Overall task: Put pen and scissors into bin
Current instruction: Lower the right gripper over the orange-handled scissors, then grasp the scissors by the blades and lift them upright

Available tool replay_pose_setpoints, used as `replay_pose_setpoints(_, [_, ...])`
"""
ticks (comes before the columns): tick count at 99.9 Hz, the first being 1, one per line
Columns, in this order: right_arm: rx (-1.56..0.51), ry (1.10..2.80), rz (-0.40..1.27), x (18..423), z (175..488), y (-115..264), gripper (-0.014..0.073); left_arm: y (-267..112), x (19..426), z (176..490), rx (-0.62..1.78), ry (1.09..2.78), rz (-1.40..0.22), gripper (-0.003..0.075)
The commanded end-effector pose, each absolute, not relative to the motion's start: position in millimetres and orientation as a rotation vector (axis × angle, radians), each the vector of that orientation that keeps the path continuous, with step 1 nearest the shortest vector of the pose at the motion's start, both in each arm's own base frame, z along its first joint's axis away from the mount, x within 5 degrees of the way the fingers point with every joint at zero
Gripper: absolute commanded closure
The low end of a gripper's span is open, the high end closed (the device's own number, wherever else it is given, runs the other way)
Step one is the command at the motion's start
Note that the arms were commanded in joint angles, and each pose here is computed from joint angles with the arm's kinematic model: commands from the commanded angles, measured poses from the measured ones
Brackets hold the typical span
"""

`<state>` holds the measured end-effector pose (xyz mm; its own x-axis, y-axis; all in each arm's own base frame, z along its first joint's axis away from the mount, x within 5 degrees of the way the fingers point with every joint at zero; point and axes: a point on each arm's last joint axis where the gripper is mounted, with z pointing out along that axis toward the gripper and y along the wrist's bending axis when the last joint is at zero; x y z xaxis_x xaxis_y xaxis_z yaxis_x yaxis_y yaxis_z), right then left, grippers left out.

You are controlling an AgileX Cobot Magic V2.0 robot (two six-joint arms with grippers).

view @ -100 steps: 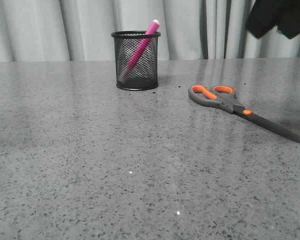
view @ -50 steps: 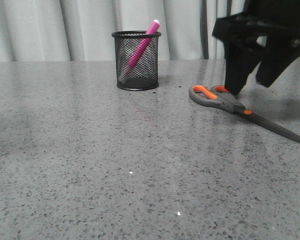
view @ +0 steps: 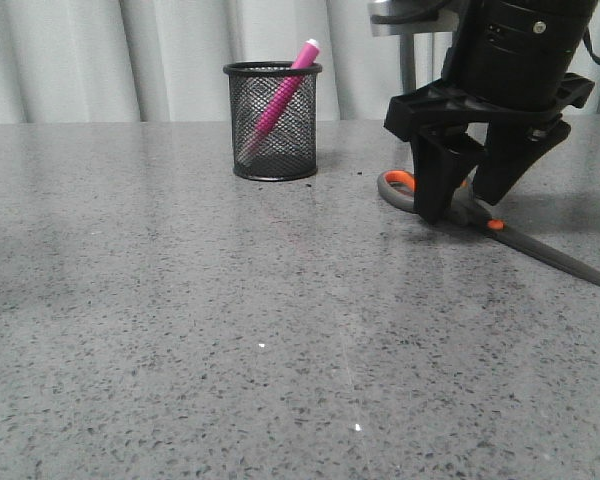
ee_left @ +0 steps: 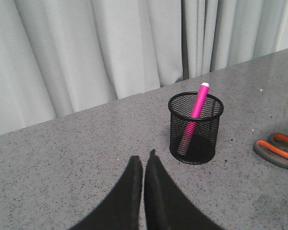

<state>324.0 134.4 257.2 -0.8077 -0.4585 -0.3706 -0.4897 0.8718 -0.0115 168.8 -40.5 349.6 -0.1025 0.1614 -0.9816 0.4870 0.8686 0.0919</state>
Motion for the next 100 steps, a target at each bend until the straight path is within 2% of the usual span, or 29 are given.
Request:
replay_pose_setpoints(1, [-0.687,2.580,0.109,326,279,133,0.0174,-42,167,363,0.472,1.624,-0.323,0.0739])
replay_pose_setpoints(35, [-0.698,2.623,0.103,333,262,136,0.0193,-42,167,363,0.472,1.624,-0.323,0.0739])
replay_pose_setpoints(43, [-0.698,2.623,0.103,333,262,136,0.0300,-42,167,363,0.472,1.624,-0.323,0.0739])
replay_pose_setpoints(61, [-0.714,2.653,0.087,331,260,135,0.0668,-42,167,363,0.470,1.624,-0.322,0.0739])
replay_pose_setpoints(75, [-0.704,2.618,0.092,329,269,134,0.0664,-42,167,363,0.469,1.624,-0.321,0.0739])
replay_pose_setpoints(100, [-0.628,2.410,0.150,300,317,123,0.0664,-42,167,363,0.469,1.624,-0.321,0.0739])
